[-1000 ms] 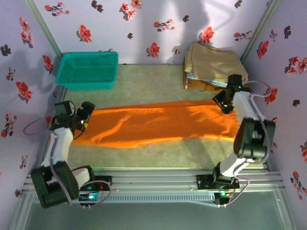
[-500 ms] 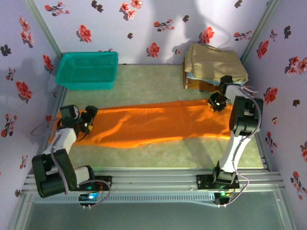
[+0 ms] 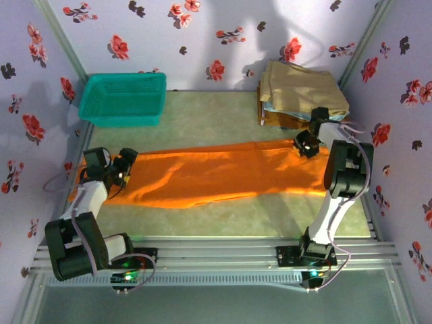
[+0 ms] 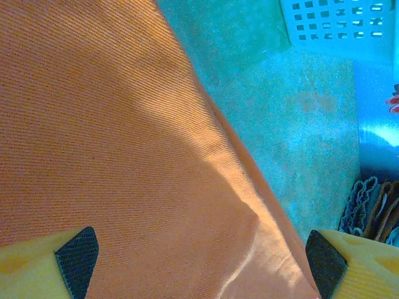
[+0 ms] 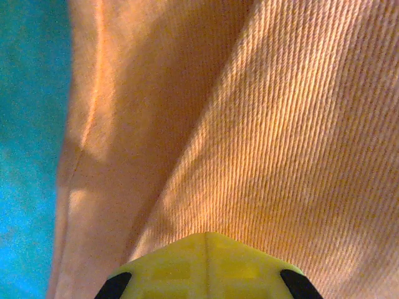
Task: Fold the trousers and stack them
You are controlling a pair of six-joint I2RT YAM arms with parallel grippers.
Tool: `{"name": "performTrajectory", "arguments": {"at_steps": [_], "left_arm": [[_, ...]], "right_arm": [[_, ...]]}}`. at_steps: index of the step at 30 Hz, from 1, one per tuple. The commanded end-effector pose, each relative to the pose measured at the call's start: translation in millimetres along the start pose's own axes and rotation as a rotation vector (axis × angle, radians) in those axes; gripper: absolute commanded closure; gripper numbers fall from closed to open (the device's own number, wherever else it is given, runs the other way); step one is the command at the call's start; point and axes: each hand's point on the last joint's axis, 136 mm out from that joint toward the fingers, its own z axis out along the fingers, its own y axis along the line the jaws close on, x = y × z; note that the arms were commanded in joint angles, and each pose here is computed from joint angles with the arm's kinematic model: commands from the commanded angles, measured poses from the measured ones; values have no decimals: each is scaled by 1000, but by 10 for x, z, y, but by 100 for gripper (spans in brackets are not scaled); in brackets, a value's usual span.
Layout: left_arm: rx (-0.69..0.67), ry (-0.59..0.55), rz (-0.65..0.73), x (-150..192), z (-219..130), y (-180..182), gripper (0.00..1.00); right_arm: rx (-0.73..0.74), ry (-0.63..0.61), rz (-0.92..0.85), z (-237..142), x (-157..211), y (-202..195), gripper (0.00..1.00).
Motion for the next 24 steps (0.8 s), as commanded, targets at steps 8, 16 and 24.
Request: {"name": "performTrajectory", "arguments": {"at_steps": [8,16,24], "left_arm": [[19,9,20,41,-21,-36,10],[19,8,25,51,-37,-34,10],[19,7,31,43,-44,-40,12]], "right_arm": [[240,-24,-244,189,144,-31,62],[280,-8,-287,281,163,-81,70],[263,1,-309,255,170,-35,94]]}}
